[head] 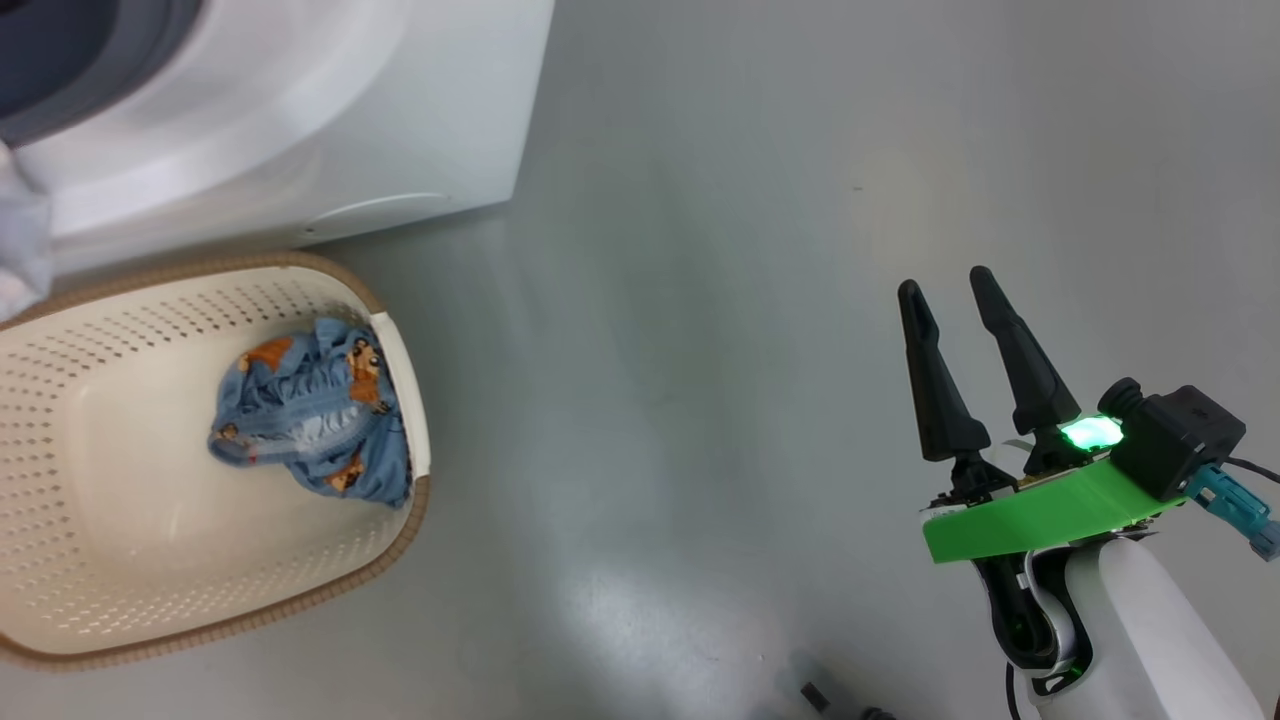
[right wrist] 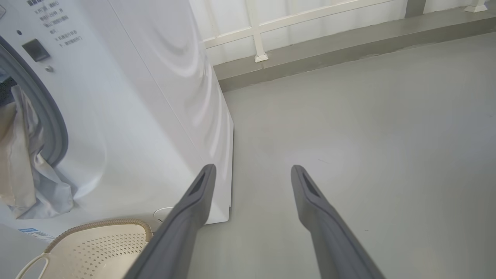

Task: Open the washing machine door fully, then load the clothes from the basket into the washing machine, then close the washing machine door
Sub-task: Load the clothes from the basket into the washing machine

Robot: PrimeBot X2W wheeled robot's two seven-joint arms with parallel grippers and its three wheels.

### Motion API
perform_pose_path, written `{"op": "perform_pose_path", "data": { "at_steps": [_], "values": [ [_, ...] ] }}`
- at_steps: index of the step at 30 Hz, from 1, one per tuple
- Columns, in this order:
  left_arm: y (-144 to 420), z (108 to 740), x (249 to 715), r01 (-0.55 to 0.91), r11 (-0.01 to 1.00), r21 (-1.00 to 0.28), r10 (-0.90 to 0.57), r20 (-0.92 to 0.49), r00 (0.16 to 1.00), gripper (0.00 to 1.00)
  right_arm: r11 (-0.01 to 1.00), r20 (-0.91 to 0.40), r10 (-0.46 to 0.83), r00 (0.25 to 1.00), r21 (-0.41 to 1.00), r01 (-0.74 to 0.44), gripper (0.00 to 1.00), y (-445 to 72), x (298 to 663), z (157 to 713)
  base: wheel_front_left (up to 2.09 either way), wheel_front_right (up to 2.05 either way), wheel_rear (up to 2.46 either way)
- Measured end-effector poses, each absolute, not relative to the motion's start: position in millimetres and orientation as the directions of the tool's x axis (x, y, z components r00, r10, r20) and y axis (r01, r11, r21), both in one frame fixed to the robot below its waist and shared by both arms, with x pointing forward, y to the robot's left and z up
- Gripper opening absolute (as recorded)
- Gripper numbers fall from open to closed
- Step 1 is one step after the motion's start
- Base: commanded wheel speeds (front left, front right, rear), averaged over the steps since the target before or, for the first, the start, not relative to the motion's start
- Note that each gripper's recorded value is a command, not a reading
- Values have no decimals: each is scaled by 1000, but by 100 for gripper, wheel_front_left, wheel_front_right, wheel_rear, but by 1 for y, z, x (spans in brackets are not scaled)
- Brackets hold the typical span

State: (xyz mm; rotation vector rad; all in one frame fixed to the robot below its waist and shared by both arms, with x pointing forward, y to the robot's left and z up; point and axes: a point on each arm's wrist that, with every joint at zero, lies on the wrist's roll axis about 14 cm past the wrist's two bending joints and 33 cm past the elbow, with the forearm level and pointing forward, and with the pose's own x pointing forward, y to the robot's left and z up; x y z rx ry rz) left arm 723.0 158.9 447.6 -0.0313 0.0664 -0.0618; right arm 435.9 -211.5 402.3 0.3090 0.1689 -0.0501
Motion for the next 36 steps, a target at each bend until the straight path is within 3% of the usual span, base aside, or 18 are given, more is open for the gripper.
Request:
{"op": "perform_pose_path", "data": {
  "at_steps": [4, 11, 14, 17, 19, 20, 21, 28, 36],
  "values": [
    [152, 468, 739, 71, 997, -37, -71, 12, 997, 0, 952, -187, -33, 982, 292, 88, 100, -215, 435, 397, 0, 0, 0],
    [151, 550, 750, 84, 996, -36, -69, 304, 950, 0, 953, -196, -42, 980, 288, 98, 100, -217, 438, 392, 0, 0, 0],
    [150, 560, 746, 90, 995, -32, -73, 351, 933, 0, 953, -196, -41, 980, 288, 98, 100, -217, 439, 391, 0, 0, 0],
    [148, 541, 740, 108, 994, -22, -95, 313, 945, 1, 952, -187, -36, 982, 293, 90, 100, -214, 442, 393, 0, 0, 0],
    [149, 516, 738, 105, 994, -23, -96, 246, 965, 43, 951, -184, -30, 982, 296, 84, 100, -212, 443, 394, 0, 0, 0],
    [149, 504, 736, 104, 994, -23, -97, 208, 973, 91, 951, -182, -27, 983, 298, 81, 100, -211, 443, 395, 0, 0, 0],
    [149, 494, 735, 105, 994, -20, -100, 177, 979, 100, 951, -181, -25, 983, 299, 79, 100, -210, 443, 395, 0, 0, 0],
    [157, 428, 722, 83, 997, 4, -83, -72, 994, 100, 950, -162, -6, 987, 308, 56, 100, -204, 444, 403, 0, 0, 0],
    [159, 444, 726, 77, 997, 2, -77, -61, 995, 100, 951, -150, -3, 989, 306, 49, 100, -204, 443, 408, 0, 0, 0]
  ]
}}
